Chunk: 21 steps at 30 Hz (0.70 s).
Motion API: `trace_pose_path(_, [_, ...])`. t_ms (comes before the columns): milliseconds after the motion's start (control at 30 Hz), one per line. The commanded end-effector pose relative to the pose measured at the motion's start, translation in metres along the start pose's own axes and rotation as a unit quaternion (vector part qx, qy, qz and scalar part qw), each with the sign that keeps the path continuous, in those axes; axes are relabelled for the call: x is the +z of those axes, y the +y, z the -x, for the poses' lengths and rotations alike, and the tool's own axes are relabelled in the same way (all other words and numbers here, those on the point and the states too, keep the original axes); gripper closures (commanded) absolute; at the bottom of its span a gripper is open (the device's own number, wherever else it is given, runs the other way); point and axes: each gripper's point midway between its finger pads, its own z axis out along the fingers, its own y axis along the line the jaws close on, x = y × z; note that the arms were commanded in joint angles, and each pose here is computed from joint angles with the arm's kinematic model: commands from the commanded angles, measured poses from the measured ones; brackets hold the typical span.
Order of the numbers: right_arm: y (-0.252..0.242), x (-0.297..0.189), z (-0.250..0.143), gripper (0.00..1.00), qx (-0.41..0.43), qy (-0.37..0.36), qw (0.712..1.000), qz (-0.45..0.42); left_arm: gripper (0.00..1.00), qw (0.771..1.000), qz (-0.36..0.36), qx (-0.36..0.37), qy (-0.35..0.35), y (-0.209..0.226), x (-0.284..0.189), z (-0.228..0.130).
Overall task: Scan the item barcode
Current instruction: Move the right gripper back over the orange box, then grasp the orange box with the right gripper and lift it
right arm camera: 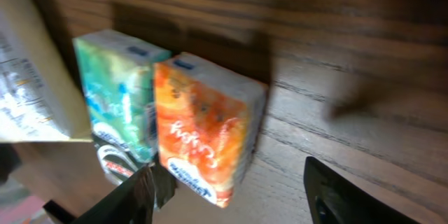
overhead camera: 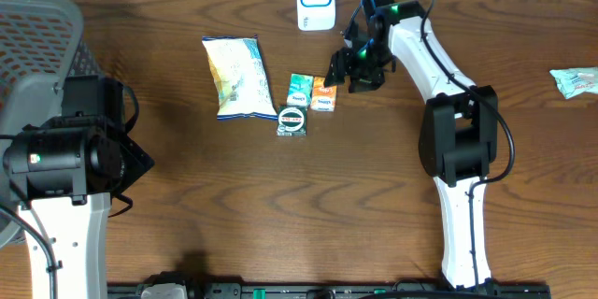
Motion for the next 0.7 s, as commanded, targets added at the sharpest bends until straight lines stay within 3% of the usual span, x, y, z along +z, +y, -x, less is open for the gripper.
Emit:
trace_pose_path(0, [0.001,0.007,-0.007,0.42,0.016,0.005,1.000,-0.014,0.02,1.000,0.002,-0.008,0.000,0.002,-0.001,0.000])
trace_pose_path(167, [0.000,0.021,-0.009,0.47,0.030,0.006,0.999,-0.013,0.02,1.000,0.002,-0.008,0.000,0.002,-0.001,0.000])
trace_pose_path(267, [-0.001,0.029,-0.009,0.65,0.044,0.005,0.999,-0.003,0.02,1.000,0.002,-0.008,0.000,0.002,-0.001,0.000])
trace_pose_path(367, [-0.002,0.031,-0.011,0.75,0.046,0.008,0.999,0.001,0.02,1.000,0.002,-0.008,0.000,0.002,-0.001,0.000])
trace_pose_path(500, [0.006,0.031,-0.013,0.74,0.044,0.016,0.999,0.023,0.02,1.000,0.002,-0.008,0.000,0.002,-0.001,0.000])
trace_pose_path(600, [0.018,0.027,-0.016,0.99,0.024,0.027,0.997,0.068,0.02,1.000,0.002,-0.008,0.000,0.002,-0.001,0.000])
trace_pose_path(667, [0.025,0.021,-0.020,0.99,0.011,0.037,0.994,0.105,0.02,1.000,0.002,-0.008,0.000,0.002,-0.001,0.000])
